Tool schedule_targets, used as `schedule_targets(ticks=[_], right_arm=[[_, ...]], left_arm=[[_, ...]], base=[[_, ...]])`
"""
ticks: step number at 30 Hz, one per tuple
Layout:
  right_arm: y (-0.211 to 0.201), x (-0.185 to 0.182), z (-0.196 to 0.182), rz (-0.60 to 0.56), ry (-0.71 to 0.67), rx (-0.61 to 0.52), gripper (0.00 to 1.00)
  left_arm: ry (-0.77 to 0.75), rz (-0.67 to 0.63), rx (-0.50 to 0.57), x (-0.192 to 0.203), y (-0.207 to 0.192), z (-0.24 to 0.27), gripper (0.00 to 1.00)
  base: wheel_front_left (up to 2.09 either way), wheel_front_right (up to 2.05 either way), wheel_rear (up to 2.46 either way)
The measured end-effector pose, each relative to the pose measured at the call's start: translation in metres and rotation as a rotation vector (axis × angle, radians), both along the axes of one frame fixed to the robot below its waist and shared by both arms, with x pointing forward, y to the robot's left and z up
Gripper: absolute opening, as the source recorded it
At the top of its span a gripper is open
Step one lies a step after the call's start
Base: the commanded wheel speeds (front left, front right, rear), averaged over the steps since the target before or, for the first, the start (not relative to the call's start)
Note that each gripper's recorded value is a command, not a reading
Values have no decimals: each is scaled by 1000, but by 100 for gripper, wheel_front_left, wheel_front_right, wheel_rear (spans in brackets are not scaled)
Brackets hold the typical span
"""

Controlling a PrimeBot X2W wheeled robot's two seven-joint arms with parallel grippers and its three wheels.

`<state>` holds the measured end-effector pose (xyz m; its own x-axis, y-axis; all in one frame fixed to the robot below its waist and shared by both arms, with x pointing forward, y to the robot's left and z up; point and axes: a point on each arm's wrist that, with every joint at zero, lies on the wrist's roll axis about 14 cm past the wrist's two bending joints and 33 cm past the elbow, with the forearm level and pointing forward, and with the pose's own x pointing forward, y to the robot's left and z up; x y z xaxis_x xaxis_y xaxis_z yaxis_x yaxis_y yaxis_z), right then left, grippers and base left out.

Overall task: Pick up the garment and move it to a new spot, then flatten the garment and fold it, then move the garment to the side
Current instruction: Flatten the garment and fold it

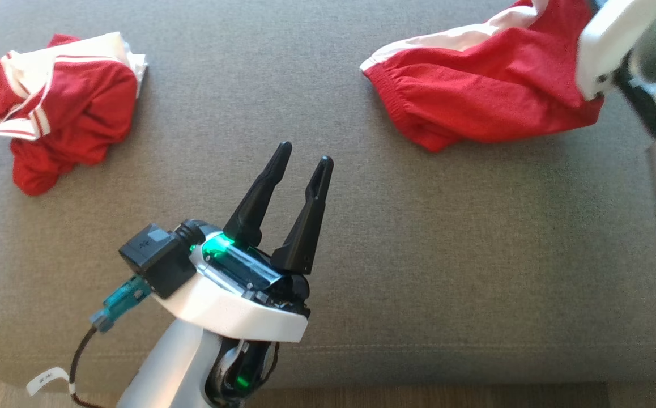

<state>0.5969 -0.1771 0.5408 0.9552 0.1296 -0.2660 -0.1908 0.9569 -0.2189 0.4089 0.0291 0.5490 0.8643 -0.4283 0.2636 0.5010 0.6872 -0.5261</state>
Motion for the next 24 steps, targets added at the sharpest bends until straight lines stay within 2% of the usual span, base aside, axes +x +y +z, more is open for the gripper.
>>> schedule_targets(ticks=[7,16,17,18,24], right_arm=[[80,-27,-1,186,25,18,0],[137,-49,-41,300,135,44,0],[142,-51,-46,310,150,46,42],[148,-52,-49,320,157,52,100],[163,-58,-34,348,69,159,100]], left_arm=[[-17,30,4,-8,8,9,100],[-4,47,3,-9,12,6,100],[-1,50,2,-9,13,5,100],[1,52,2,-9,14,4,100],[-4,64,1,-9,16,6,100]], base=[[0,0,0],[0,0,0],[0,0,0],[0,0,0],[0,0,0]])
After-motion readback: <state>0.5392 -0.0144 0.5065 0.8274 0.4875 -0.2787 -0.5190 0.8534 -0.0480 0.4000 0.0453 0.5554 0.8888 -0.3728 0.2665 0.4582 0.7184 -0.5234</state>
